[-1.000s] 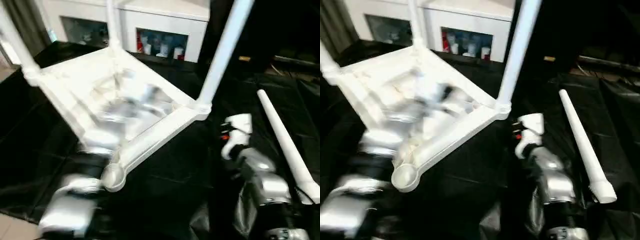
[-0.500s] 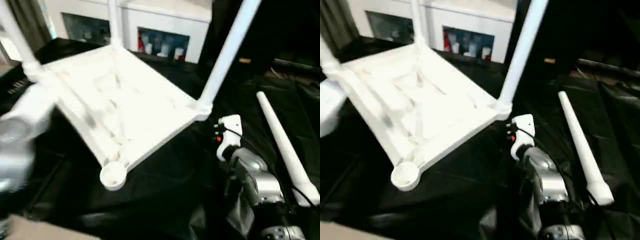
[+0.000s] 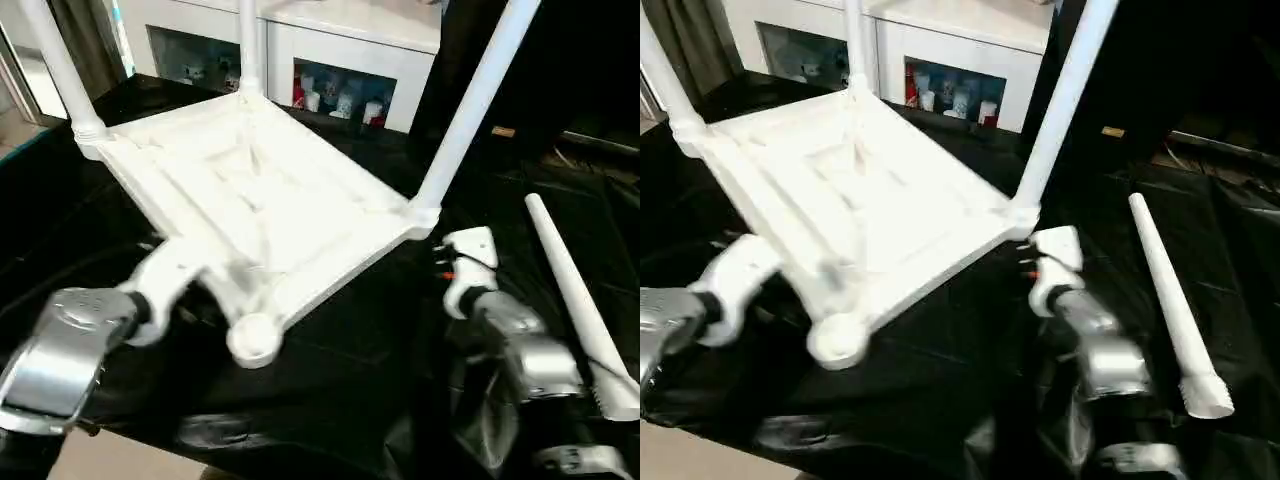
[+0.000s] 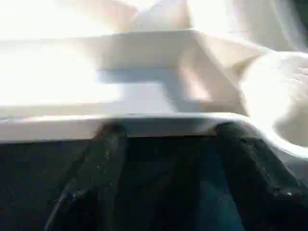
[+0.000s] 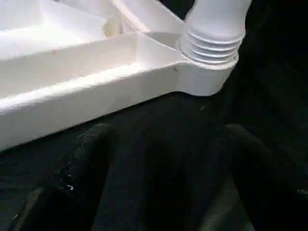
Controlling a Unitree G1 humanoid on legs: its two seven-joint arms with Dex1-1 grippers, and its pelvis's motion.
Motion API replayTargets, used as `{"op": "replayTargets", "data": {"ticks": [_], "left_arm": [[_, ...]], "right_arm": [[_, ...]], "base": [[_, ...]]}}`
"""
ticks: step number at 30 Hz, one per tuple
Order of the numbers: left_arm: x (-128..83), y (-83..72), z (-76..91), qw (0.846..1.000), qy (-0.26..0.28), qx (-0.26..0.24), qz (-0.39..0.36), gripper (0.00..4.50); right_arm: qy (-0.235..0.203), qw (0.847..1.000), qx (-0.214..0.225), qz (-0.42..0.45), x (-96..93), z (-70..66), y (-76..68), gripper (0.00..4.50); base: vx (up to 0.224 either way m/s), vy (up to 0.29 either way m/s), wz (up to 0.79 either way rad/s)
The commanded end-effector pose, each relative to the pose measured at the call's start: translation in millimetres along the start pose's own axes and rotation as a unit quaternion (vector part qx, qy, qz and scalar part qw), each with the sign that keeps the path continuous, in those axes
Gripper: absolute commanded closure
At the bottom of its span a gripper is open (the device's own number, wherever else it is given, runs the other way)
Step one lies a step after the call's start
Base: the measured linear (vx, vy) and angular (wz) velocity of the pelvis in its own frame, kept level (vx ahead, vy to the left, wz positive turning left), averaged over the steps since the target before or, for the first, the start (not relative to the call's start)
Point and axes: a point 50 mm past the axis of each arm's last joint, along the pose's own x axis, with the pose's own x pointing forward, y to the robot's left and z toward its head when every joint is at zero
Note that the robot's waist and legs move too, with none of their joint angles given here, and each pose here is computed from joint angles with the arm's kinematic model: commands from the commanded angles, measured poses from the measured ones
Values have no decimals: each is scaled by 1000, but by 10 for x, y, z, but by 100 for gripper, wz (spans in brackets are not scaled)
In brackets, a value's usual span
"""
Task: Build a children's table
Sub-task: Rotate table base
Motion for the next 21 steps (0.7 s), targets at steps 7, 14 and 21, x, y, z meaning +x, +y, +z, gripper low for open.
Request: {"op": "replayTargets", "data": {"ticks": [7,14,21], "left_arm": [[-2,-153,82,995,-79,-16,-52,44],[-241,314,182,966,-197,-44,161,3],[12,362,329,920,-255,-117,275,3]], "right_arm": [[-11,1000,3,-1,-156,74,32,71],[-38,999,-22,14,-260,195,149,71],[-56,998,22,17,-222,257,298,71]], "base": [[0,0,0],[0,0,0],[0,0,0]]}}
